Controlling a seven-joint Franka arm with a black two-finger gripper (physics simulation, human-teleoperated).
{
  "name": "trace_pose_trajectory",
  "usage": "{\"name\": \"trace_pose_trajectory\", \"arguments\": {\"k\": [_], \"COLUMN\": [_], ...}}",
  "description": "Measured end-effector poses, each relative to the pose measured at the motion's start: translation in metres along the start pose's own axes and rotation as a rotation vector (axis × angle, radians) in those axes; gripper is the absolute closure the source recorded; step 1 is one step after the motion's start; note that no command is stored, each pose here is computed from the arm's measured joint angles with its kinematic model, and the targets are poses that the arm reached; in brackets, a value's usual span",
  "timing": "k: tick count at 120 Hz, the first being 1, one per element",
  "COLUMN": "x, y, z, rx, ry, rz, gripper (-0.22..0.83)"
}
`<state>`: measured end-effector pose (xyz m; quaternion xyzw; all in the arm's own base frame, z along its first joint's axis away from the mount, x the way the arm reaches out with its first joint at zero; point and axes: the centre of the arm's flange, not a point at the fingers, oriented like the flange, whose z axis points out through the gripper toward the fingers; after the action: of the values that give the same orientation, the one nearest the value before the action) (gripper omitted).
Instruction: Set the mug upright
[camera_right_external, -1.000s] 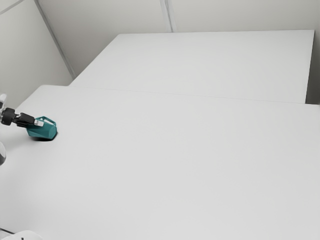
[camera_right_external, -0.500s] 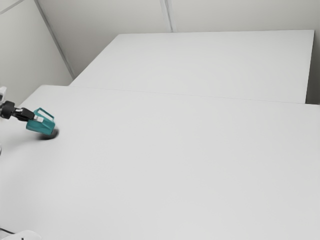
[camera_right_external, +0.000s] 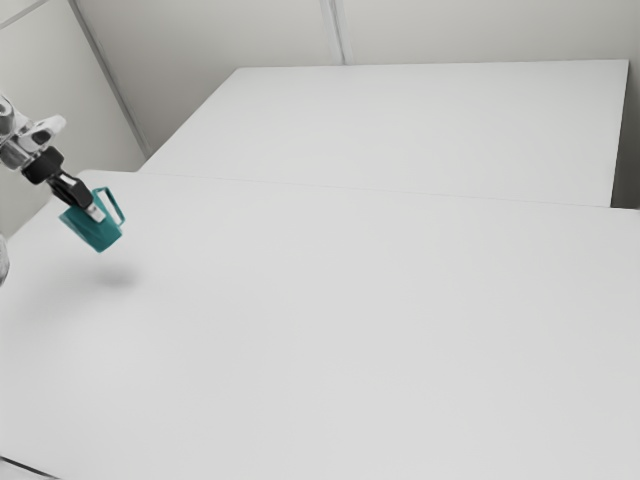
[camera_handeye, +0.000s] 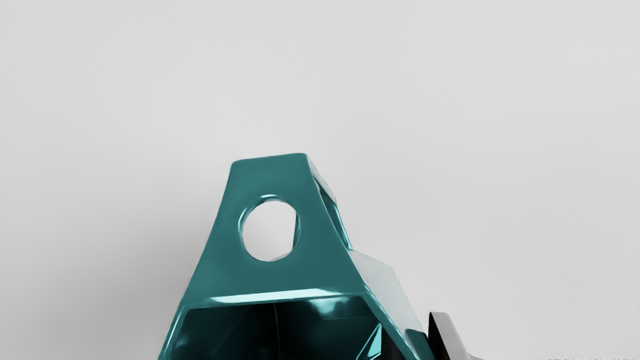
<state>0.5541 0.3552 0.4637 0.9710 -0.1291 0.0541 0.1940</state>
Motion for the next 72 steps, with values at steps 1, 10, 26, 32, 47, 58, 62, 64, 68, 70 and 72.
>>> {"name": "trace_pose_trajectory", "arguments": {"k": [1, 10, 26, 32, 47, 58, 62, 64, 68, 70, 72], "x": [0.001, 0.005, 0.006, 0.004, 0.008, 0.008, 0.008, 0.008, 0.008, 0.008, 0.008], "y": [0.004, 0.035, 0.091, 0.108, 0.148, 0.172, 0.182, 0.187, 0.195, 0.2, 0.204], "z": [0.0, -0.003, -0.013, -0.012, -0.005, 0.009, 0.012, 0.013, 0.016, 0.018, 0.02], "rx": [0.004, 0.034, 0.086, 0.102, 0.142, 0.173, 0.189, 0.197, 0.213, 0.221, 0.229], "ry": [-0.003, -0.017, -0.034, -0.039, -0.056, -0.082, -0.091, -0.095, -0.104, -0.109, -0.113], "rz": [0.001, 0.008, 0.029, 0.031, 0.043, 0.043, 0.044, 0.044, 0.043, 0.042, 0.04], "gripper": [0.78, 0.78, 0.78, 0.78, 0.78, 0.78, 0.78, 0.78, 0.78, 0.78, 0.78]}}
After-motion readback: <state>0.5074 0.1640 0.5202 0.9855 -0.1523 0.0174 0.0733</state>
